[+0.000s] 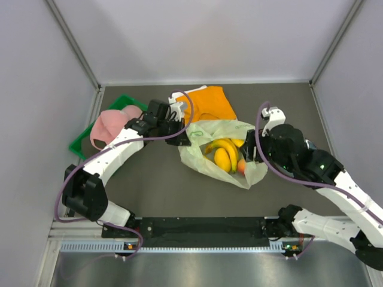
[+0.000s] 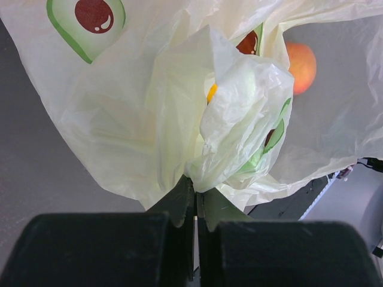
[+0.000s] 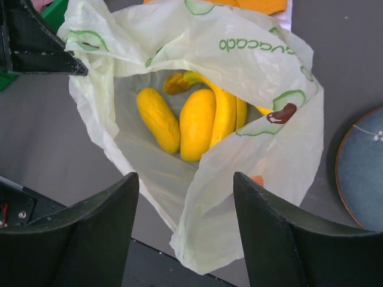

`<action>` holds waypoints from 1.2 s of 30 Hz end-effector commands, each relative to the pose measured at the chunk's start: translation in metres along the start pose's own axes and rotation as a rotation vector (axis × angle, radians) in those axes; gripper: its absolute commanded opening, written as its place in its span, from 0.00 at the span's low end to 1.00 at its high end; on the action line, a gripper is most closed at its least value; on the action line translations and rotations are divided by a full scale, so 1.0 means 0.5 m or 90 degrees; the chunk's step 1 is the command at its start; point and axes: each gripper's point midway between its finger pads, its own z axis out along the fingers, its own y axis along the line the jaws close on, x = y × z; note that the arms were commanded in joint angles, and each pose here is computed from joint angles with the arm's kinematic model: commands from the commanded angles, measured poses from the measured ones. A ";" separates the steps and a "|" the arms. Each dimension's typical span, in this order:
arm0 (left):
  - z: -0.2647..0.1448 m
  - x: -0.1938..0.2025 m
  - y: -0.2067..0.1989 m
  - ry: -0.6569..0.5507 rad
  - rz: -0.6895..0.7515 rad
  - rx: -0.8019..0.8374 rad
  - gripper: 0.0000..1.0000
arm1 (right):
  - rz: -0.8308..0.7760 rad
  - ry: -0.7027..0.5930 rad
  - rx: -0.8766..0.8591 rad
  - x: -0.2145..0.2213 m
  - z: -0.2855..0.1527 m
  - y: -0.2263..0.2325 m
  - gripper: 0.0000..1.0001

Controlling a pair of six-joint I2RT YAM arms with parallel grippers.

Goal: Place the fruits into the plastic bag

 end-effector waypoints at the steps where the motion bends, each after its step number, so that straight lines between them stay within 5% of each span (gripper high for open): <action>1: -0.019 -0.034 -0.023 -0.037 0.029 0.010 0.00 | 0.005 0.052 -0.046 0.046 0.019 0.033 0.63; 9: -0.023 -0.039 -0.021 -0.045 0.035 -0.002 0.00 | -0.001 0.104 -0.005 0.079 0.047 0.019 0.55; 13: -0.026 -0.044 -0.033 -0.047 0.033 0.011 0.00 | 0.005 0.053 -0.045 0.038 0.031 0.039 0.12; 17: -0.036 -0.059 -0.057 -0.066 0.016 0.043 0.00 | -0.012 0.030 -0.053 0.007 0.015 0.043 0.01; 25: -0.096 -0.091 -0.088 -0.106 0.032 0.031 0.00 | -0.036 -0.022 -0.053 -0.040 -0.031 0.032 0.00; 36: -0.262 -0.223 -0.230 -0.228 0.100 0.092 0.00 | -0.120 -0.290 -0.032 -0.327 -0.213 0.025 0.00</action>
